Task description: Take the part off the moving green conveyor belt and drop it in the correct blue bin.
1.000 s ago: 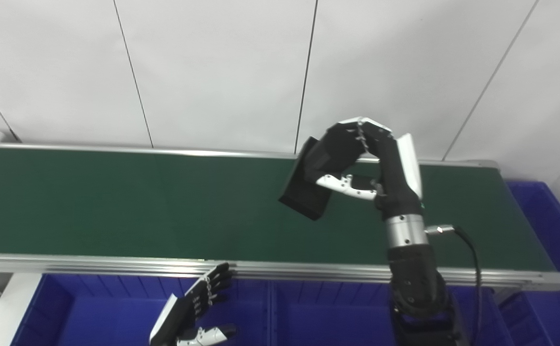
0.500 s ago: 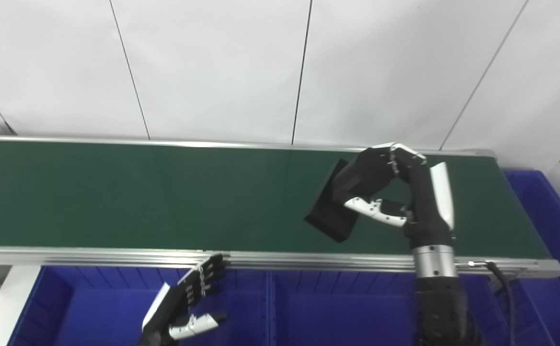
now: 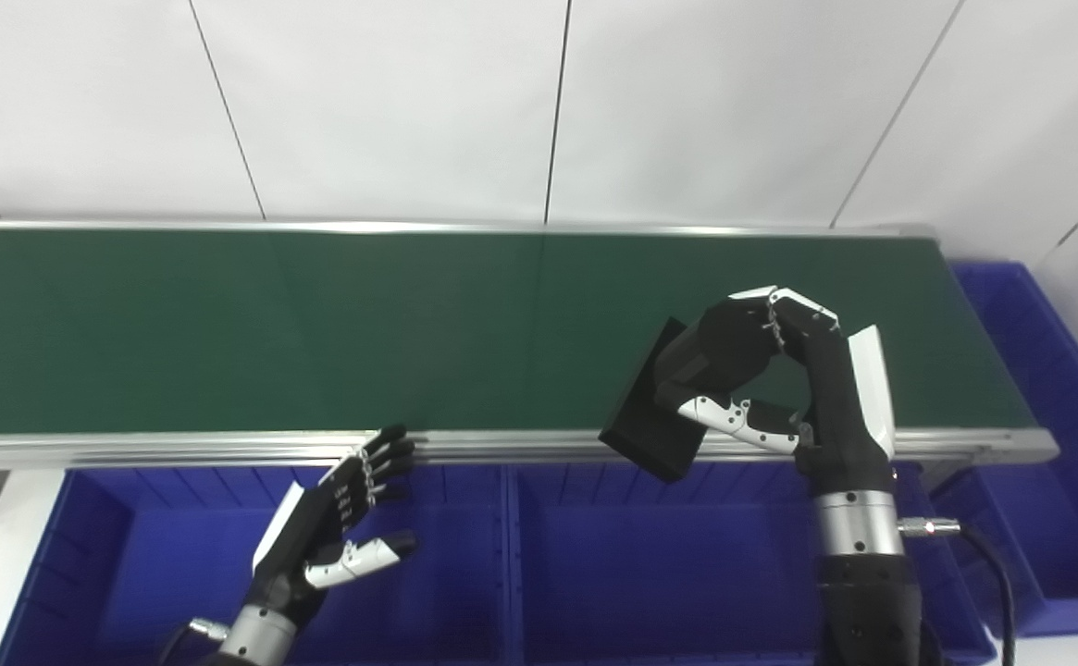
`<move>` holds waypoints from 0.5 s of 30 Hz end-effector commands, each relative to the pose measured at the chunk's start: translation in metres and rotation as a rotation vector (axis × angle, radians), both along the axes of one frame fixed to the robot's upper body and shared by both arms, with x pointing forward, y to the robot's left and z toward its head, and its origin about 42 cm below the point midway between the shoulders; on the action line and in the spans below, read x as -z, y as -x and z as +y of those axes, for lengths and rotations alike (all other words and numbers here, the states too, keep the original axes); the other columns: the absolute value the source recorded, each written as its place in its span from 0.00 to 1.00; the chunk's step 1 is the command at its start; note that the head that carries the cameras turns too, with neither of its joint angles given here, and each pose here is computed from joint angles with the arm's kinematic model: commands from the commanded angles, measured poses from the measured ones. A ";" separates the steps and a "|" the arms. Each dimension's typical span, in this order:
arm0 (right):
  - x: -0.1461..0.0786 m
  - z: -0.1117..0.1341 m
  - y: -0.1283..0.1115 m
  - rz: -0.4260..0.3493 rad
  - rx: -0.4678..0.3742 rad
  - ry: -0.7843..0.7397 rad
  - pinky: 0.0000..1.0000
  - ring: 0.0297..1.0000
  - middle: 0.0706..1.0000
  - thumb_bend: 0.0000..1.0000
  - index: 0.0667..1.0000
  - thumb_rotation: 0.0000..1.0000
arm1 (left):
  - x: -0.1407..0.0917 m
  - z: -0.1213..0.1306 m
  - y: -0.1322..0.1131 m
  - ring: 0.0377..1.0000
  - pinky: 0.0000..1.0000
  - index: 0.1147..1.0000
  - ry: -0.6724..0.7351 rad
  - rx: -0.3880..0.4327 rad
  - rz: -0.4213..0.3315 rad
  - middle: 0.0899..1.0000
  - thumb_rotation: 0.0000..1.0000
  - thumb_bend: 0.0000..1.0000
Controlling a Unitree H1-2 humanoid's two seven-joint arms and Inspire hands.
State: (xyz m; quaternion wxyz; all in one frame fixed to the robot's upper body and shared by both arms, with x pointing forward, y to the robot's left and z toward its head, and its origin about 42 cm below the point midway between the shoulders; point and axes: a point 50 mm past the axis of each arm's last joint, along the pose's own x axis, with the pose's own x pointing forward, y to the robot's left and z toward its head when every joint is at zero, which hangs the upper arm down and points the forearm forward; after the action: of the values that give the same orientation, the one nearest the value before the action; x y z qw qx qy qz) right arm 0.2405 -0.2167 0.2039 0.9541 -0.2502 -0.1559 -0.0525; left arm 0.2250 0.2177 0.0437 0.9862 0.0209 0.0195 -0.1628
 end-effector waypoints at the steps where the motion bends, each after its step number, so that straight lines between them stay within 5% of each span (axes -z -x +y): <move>1: -0.005 0.007 0.002 -0.038 -0.021 -0.027 0.39 0.41 0.45 0.52 0.48 0.00 | -0.011 0.003 -0.003 0.84 0.77 0.88 0.010 0.006 -0.045 0.86 0.47 0.95; 15: 0.033 0.019 0.003 0.102 -0.019 0.037 0.37 0.40 0.44 0.52 0.49 0.00 | -0.019 0.001 0.000 0.81 0.76 0.87 -0.001 0.016 -0.060 0.83 0.50 0.97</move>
State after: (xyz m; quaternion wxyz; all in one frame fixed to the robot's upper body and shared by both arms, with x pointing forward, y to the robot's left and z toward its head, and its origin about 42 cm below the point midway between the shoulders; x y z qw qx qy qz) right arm 0.2369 -0.2024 0.1637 0.9599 -0.2655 -0.0866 -0.0258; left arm 0.2221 0.2186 0.0515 0.9864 0.0227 0.0133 -0.1622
